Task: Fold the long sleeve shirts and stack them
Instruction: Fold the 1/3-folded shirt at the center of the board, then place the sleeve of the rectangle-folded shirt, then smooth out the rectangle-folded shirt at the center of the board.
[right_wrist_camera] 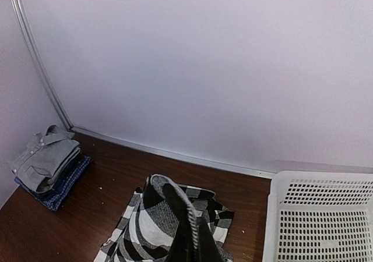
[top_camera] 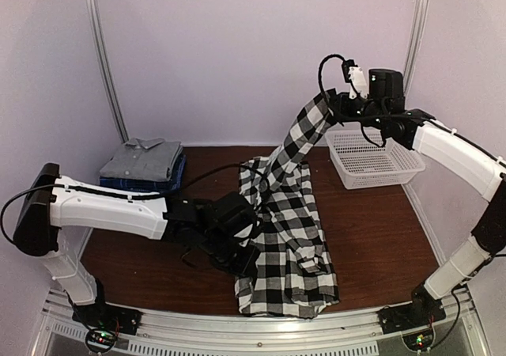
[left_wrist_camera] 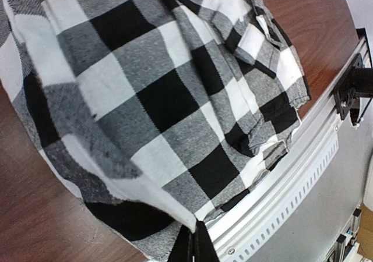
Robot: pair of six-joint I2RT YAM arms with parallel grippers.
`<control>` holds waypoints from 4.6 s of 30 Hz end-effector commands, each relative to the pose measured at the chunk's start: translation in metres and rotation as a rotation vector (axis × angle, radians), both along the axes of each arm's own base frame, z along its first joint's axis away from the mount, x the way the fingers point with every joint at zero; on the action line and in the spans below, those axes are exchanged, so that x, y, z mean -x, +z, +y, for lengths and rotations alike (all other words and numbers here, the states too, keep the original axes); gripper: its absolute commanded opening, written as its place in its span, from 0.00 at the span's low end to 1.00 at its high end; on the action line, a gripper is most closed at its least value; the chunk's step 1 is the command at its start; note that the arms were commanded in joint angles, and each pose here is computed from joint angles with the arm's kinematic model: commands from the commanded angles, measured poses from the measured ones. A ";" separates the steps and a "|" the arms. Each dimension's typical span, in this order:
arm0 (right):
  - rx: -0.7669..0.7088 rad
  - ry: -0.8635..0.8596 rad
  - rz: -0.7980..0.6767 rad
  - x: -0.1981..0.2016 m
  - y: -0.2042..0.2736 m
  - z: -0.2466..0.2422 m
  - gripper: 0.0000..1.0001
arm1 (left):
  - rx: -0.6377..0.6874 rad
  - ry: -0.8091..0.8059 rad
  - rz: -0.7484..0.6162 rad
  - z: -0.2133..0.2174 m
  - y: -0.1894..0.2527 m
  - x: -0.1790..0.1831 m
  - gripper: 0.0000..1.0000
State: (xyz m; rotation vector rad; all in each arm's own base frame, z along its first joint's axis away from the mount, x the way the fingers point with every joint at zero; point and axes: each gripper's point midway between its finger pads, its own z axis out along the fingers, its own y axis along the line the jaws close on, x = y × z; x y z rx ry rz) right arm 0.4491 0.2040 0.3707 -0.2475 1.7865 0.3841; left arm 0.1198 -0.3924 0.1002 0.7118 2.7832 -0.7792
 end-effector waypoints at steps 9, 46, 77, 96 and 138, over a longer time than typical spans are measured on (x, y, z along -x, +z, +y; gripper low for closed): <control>0.041 -0.073 0.014 0.009 -0.006 -0.026 0.00 | 0.024 -0.228 0.050 -0.041 -0.008 0.020 0.00; 0.073 -0.093 0.222 0.031 -0.038 -0.035 0.03 | 0.257 -0.202 -0.073 -0.066 0.063 -0.043 0.53; -0.011 0.167 0.380 0.110 -0.066 0.025 0.05 | 0.316 0.157 -0.093 -0.071 -0.046 -0.298 0.33; -0.145 0.262 0.289 0.122 0.007 0.046 0.08 | 0.257 0.198 -0.049 -0.064 -0.080 -0.299 0.34; 0.089 -0.279 0.793 0.156 -0.335 -0.097 0.48 | 0.304 0.165 -0.093 -0.064 -0.048 -0.305 0.34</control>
